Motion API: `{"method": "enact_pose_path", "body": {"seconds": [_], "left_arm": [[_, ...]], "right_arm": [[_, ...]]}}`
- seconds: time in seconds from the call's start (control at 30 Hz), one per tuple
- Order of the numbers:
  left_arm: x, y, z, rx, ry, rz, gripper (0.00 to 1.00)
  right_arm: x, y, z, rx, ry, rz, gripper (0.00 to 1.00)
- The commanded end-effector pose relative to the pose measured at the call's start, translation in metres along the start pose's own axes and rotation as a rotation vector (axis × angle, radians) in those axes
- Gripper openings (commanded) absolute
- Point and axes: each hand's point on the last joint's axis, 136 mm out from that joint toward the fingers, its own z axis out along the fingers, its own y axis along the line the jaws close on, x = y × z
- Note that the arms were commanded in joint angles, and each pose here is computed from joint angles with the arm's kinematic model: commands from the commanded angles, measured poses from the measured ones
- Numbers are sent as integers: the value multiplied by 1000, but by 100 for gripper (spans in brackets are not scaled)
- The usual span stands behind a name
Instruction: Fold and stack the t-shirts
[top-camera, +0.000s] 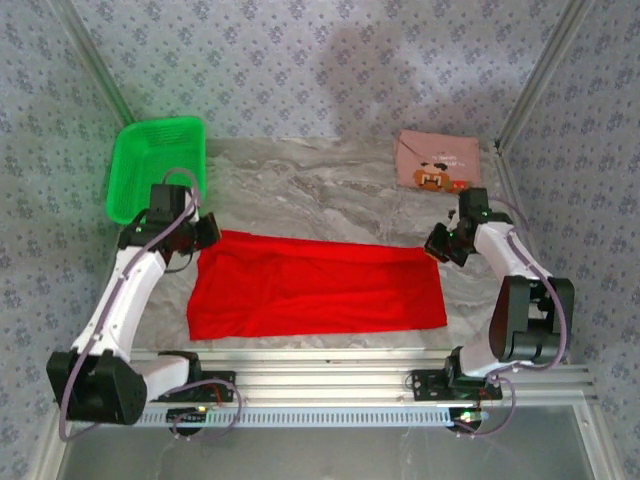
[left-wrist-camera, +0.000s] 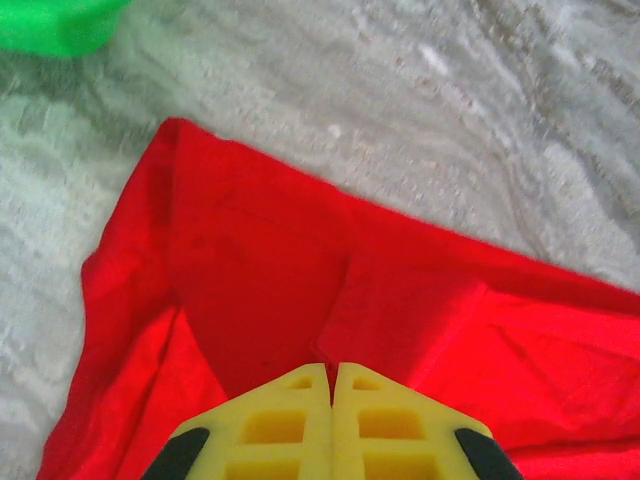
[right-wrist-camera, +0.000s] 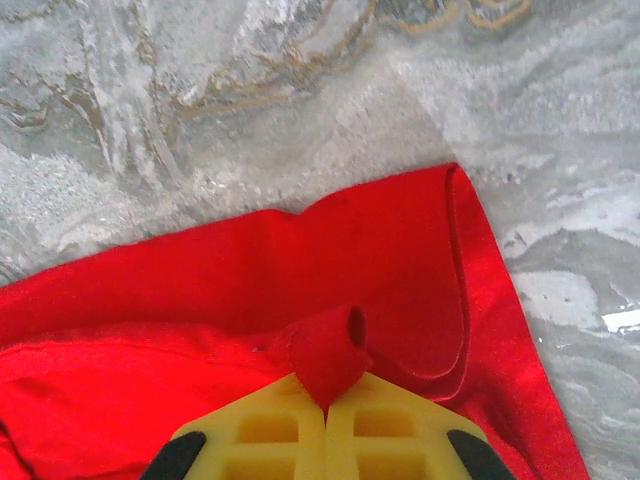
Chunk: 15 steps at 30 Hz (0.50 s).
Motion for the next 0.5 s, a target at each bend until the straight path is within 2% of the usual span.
{"method": "enact_pose_path", "body": {"seconds": [0.0, 0.47], "left_arm": [[24, 16, -3, -47, 22, -49, 0], [71, 48, -7, -127, 34, -113, 0]], "right_arm": [[13, -13, 0, 32, 10, 29, 0], [40, -31, 9, 50, 54, 57, 0]]}}
